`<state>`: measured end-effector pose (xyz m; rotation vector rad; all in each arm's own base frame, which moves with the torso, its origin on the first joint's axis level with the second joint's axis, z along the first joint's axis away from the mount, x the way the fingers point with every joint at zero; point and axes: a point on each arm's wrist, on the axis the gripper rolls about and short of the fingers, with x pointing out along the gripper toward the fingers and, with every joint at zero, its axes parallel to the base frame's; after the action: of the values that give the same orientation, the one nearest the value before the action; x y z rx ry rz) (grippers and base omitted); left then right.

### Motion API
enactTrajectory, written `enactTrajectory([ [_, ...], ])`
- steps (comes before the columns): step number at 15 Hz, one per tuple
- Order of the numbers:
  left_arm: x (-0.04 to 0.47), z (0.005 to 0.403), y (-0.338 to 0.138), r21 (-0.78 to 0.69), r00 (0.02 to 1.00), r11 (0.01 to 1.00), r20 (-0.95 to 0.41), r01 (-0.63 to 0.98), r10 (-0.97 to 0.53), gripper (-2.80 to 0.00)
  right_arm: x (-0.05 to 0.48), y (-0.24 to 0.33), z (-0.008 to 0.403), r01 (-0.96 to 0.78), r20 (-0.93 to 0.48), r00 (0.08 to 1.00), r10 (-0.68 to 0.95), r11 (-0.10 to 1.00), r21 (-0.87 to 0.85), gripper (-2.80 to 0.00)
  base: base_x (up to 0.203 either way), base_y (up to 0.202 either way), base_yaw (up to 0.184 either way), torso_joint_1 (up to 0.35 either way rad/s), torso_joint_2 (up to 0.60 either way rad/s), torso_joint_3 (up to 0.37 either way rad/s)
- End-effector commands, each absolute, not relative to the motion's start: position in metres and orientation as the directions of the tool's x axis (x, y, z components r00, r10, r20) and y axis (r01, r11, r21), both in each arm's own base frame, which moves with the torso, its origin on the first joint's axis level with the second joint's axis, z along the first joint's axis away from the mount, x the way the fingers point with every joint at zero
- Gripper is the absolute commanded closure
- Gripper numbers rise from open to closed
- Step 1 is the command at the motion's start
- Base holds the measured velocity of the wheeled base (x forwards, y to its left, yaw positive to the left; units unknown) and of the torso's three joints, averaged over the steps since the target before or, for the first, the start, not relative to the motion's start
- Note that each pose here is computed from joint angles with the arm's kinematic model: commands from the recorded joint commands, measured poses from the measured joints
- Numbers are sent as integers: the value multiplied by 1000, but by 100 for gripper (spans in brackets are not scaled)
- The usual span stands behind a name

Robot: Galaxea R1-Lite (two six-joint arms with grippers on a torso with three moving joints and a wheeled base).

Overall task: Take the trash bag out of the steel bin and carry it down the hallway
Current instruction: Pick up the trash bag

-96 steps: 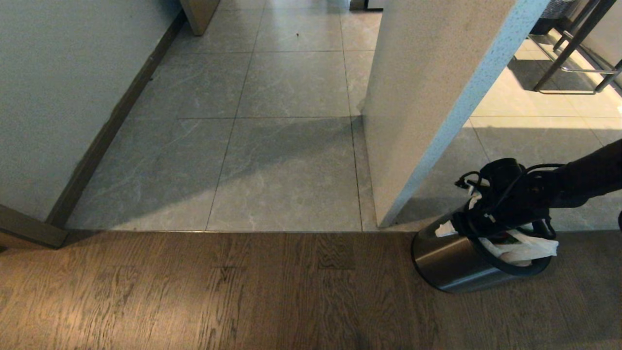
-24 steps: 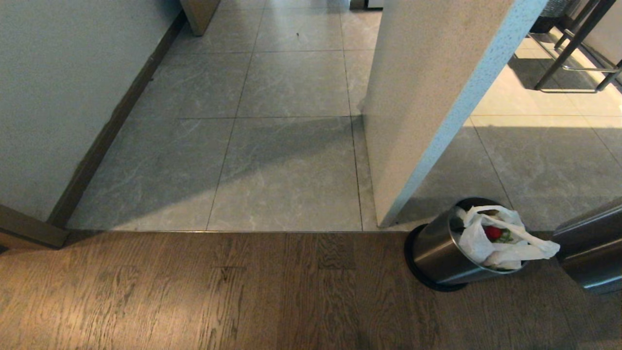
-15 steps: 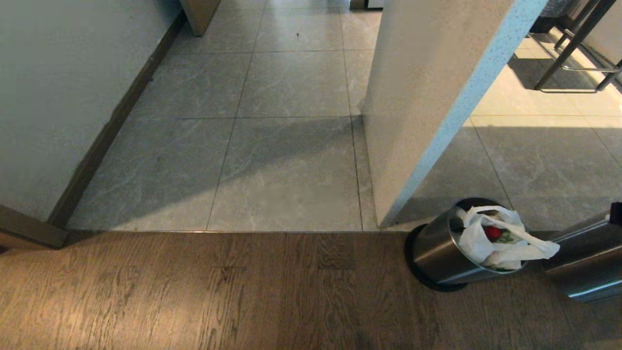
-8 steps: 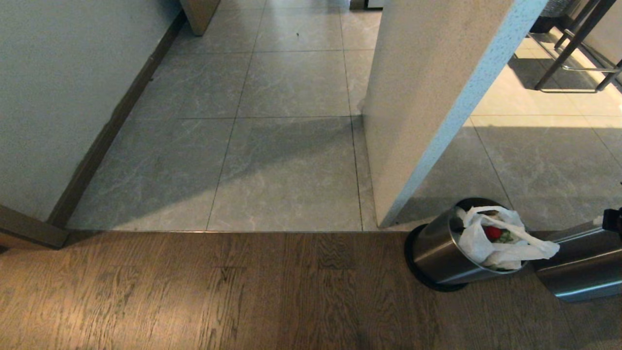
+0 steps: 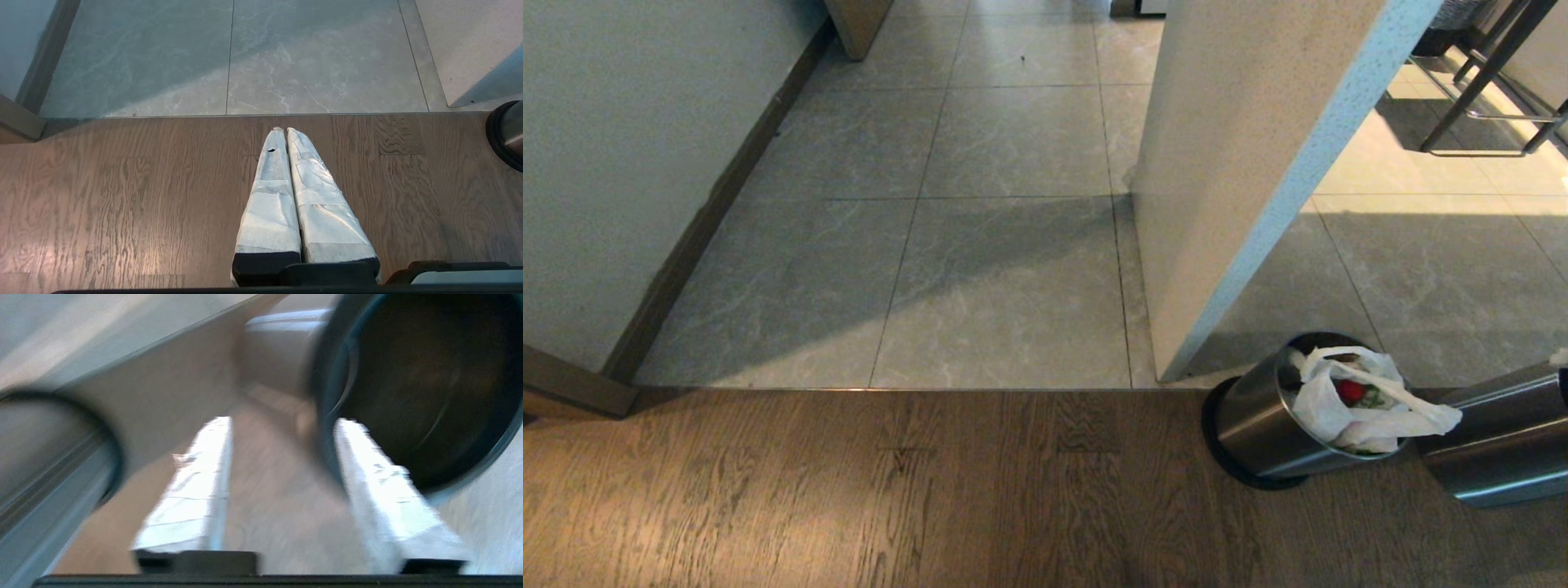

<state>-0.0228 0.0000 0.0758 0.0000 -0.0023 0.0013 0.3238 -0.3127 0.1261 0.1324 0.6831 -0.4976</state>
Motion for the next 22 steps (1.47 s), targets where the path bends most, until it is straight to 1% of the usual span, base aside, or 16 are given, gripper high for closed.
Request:
enactTrajectory([
  [1,-23,75,0,0,1000,1000,3,-2,2,0,308,-274,167,445,-613,694,-377,894,-47,0,0,0,0,0,0,0],
  [6,-23,76,0,0,1000,1000,4,-2,2,0,285,-186,173,309,-685,691,-232,951,-10,0,0,0,0,0,0,0],
  [10,-23,76,0,0,1000,1000,4,-2,2,0,254,-133,171,211,-712,686,-152,977,-5,0,0,0,0,0,0,0],
  [13,-23,75,0,0,1000,1000,3,-2,2,0,226,-112,167,123,-741,663,-109,992,-35,0,0,0,0,0,0,0],
  [17,-23,75,0,0,1000,1000,3,-2,2,0,205,-89,167,15,-740,668,-80,995,-94,0,0,0,0,0,0,0],
  [19,-23,76,0,0,1000,1000,4,-2,2,0,190,-81,154,-21,-767,639,-59,995,-93,0,0,0,0,0,0,0],
  [21,-23,75,0,0,1000,1000,4,-2,2,0,192,-72,147,-74,-766,642,-31,992,-103,0,0,0,0,0,0,0],
  [22,-23,76,0,0,1000,1000,5,-2,2,0,196,-71,142,-118,-760,649,-27,984,-135,0,0,0,0,0,0,0],
])
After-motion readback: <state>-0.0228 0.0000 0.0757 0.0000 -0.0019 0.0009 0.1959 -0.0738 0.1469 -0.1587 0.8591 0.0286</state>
